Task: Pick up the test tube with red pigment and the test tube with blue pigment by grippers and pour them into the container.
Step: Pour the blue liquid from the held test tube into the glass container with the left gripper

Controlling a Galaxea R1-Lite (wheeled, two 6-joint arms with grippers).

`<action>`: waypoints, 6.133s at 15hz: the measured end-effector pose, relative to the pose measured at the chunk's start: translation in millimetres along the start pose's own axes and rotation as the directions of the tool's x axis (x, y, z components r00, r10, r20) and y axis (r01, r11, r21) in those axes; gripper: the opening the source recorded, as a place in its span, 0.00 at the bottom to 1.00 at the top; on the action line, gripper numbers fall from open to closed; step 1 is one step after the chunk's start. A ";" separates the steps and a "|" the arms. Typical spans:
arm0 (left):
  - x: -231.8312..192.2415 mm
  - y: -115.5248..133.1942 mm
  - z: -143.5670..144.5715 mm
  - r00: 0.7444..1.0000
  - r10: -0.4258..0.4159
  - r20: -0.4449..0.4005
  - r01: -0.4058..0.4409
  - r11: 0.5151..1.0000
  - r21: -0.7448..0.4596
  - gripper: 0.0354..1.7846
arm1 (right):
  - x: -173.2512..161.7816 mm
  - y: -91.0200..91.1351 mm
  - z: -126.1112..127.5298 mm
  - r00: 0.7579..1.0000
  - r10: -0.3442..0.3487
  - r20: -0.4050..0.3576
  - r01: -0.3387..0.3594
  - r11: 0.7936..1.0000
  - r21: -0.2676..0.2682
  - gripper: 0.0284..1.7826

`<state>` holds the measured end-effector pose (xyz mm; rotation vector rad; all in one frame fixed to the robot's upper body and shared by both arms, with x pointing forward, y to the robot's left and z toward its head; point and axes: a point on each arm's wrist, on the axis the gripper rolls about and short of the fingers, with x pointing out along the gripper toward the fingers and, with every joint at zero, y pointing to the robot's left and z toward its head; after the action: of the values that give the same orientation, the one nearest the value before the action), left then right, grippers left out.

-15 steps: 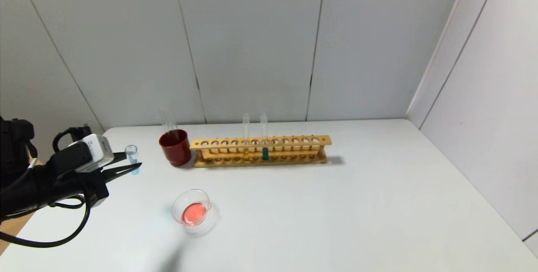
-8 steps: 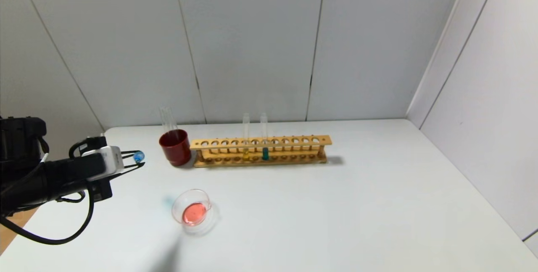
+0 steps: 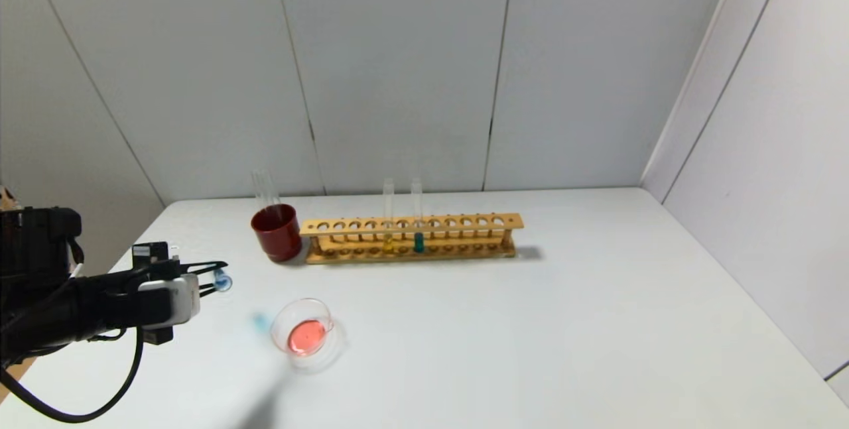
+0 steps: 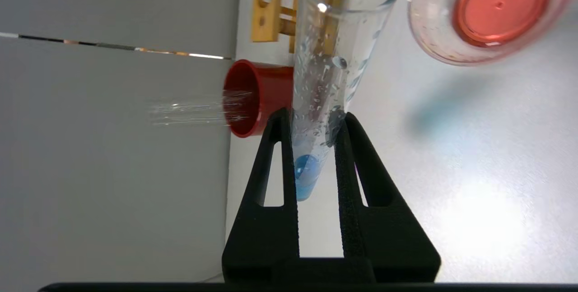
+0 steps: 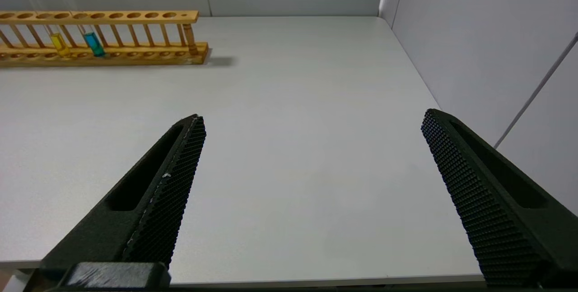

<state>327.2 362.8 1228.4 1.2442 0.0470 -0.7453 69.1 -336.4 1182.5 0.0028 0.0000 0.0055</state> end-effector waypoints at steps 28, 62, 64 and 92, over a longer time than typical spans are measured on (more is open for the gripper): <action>67.4 0.1 -12.0 0.993 -0.109 -0.046 0.118 0.900 0.420 0.15 | 0.0 0.0 0.0 1.000 0.000 0.000 0.000 1.000 -0.001 0.98; 86.4 11.5 -5.2 0.992 -0.119 -0.031 0.112 0.772 0.626 0.15 | 0.0 0.0 0.0 1.000 0.000 0.000 0.000 1.000 -0.001 0.98; 87.1 11.8 -4.4 0.992 -0.119 -0.031 0.112 0.761 0.639 0.15 | 0.0 0.0 0.0 1.000 -0.001 0.000 0.001 1.000 -0.001 0.98; 101.4 33.1 18.9 0.995 -0.091 -0.045 0.085 0.499 0.863 0.15 | 0.0 0.0 0.0 1.000 0.000 0.000 0.000 1.000 0.000 0.98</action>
<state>415.9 301.2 1220.2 2.2386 -0.3235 -0.8964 69.1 -336.4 1182.5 0.0023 0.0000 0.0055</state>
